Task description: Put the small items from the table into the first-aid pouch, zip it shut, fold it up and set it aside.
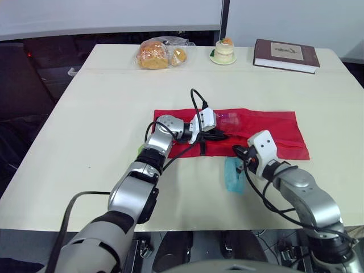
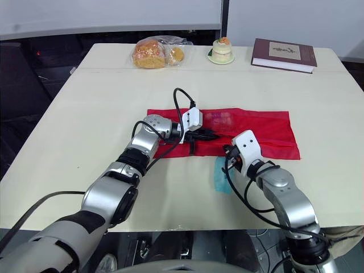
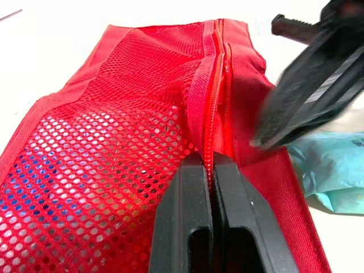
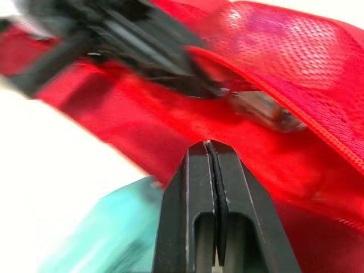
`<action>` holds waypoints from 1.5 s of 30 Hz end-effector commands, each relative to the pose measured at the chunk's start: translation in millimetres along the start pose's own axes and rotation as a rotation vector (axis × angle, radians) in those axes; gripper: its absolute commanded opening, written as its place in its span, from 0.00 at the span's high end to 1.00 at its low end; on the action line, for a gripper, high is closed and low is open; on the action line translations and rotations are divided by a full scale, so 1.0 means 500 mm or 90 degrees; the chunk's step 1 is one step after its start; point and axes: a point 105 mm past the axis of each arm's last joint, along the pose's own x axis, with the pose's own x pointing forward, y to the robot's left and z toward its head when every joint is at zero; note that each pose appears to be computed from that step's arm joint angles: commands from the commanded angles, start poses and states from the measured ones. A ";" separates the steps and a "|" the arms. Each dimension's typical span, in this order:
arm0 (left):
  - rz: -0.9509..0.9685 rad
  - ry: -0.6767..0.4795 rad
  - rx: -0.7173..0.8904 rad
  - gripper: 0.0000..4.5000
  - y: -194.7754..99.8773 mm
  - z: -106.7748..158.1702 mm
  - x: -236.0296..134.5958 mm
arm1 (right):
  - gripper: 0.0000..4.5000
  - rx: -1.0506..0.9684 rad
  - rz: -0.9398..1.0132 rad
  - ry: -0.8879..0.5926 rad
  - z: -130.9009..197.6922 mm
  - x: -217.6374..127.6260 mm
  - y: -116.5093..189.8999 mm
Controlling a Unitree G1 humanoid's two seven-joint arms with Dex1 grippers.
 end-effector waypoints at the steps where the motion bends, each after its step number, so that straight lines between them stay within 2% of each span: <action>1: -0.002 -0.014 0.011 1.00 0.001 0.010 -0.005 | 1.00 -0.065 -0.013 -0.134 0.065 -0.066 -0.011; 4: -0.004 -0.017 0.013 1.00 0.000 0.013 -0.006 | 1.00 -0.075 -0.023 -0.173 0.066 -0.117 -0.022; 11: 0.014 -0.015 0.009 1.00 0.008 0.011 -0.009 | 1.00 -0.039 -0.008 -0.173 0.050 -0.251 -0.038; 12: 0.015 -0.015 0.006 1.00 0.009 0.010 -0.010 | 0.88 -0.032 -0.010 -0.171 0.050 -0.270 -0.042; 14: 0.019 -0.016 0.002 1.00 0.010 0.010 -0.013 | 0.74 -0.028 -0.019 -0.162 0.049 -0.300 -0.046; 15: 0.020 -0.016 0.000 1.00 0.011 0.010 -0.014 | 0.61 -0.029 -0.026 -0.155 0.048 -0.314 -0.049; 16: 0.022 -0.017 -0.001 1.00 0.012 0.009 -0.015 | 0.54 -0.028 -0.033 -0.153 0.047 -0.326 -0.051; 18: 0.028 -0.018 -0.001 1.00 0.014 0.009 -0.018 | 0.30 -0.027 -0.046 -0.152 0.050 -0.344 -0.053; 19: 0.031 -0.018 -0.001 1.00 0.016 0.008 -0.019 | 0.26 -0.028 -0.051 -0.150 0.050 -0.351 -0.053; 21: 0.040 -0.015 0.001 1.00 0.018 0.007 -0.023 | 0.03 -0.033 -0.057 -0.145 0.051 -0.361 -0.054; 35: 0.137 0.023 -0.022 1.00 0.024 -0.031 -0.131 | 0.01 -0.044 -0.019 -0.199 0.105 -0.335 -0.018; 43: 0.178 0.027 -0.042 1.00 0.023 -0.024 -0.171 | 0.01 -0.047 -0.010 -0.203 0.114 -0.328 -0.015; 45: 0.175 0.023 -0.047 0.87 0.020 -0.019 -0.169 | 0.00 -0.048 -0.009 -0.203 0.115 -0.326 -0.016</action>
